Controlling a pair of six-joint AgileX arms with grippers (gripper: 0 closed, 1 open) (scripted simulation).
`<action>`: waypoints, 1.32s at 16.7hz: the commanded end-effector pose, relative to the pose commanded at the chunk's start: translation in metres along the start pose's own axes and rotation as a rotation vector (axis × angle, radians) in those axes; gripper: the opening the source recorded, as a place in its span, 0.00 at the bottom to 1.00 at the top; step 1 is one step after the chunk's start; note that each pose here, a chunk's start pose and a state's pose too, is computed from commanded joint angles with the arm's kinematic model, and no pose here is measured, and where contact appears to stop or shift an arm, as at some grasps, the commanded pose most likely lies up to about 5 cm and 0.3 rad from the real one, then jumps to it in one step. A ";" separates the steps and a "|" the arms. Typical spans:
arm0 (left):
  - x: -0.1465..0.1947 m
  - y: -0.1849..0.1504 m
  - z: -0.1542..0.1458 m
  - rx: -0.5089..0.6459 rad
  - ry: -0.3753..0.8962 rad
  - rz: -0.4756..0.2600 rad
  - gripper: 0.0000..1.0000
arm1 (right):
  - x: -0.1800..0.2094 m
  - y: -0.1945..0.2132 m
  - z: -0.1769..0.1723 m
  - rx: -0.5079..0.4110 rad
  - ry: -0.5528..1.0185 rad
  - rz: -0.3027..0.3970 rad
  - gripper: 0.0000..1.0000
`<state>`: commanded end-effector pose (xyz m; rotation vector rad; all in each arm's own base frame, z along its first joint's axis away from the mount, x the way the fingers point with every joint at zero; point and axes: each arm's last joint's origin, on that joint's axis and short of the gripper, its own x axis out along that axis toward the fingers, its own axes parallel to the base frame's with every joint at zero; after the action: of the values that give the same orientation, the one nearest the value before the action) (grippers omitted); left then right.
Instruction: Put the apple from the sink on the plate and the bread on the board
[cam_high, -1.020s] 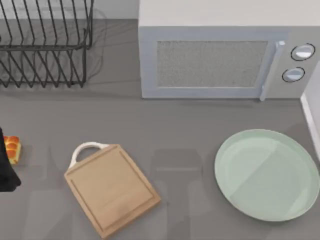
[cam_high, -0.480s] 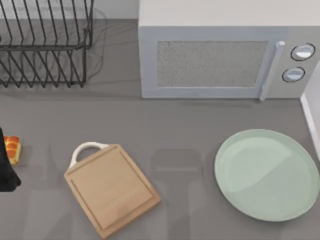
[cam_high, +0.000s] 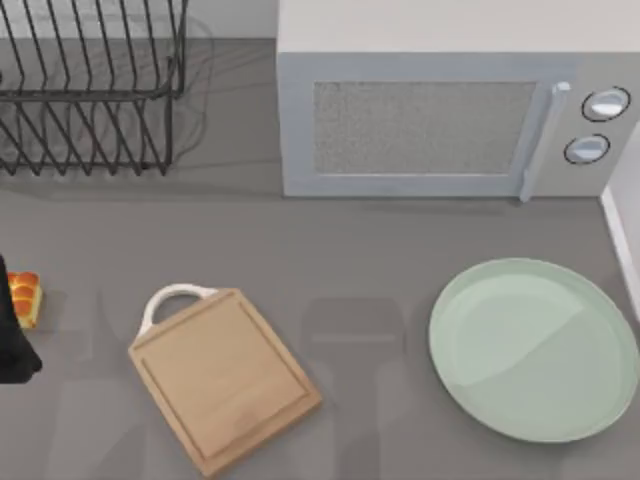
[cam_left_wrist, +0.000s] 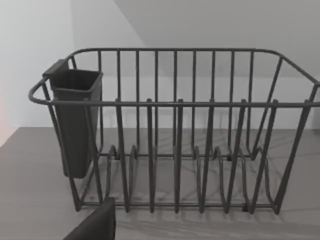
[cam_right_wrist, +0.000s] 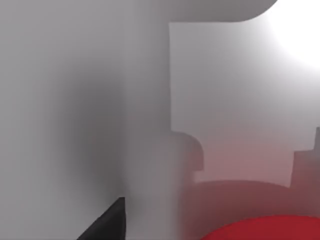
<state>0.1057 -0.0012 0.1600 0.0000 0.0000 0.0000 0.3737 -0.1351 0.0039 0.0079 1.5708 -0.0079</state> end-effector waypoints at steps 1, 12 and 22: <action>0.000 0.000 0.000 0.000 0.000 0.000 1.00 | 0.000 0.000 0.000 0.000 0.000 0.000 0.47; 0.000 0.000 0.000 0.000 0.000 0.000 1.00 | 0.000 0.000 0.000 0.000 0.000 0.000 0.00; 0.000 0.000 0.000 0.000 0.000 0.000 1.00 | -0.078 -0.002 0.011 0.009 -0.057 0.001 0.00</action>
<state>0.1057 -0.0012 0.1600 0.0000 0.0000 0.0000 0.3852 -0.1376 0.0817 0.0154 1.5137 -0.0139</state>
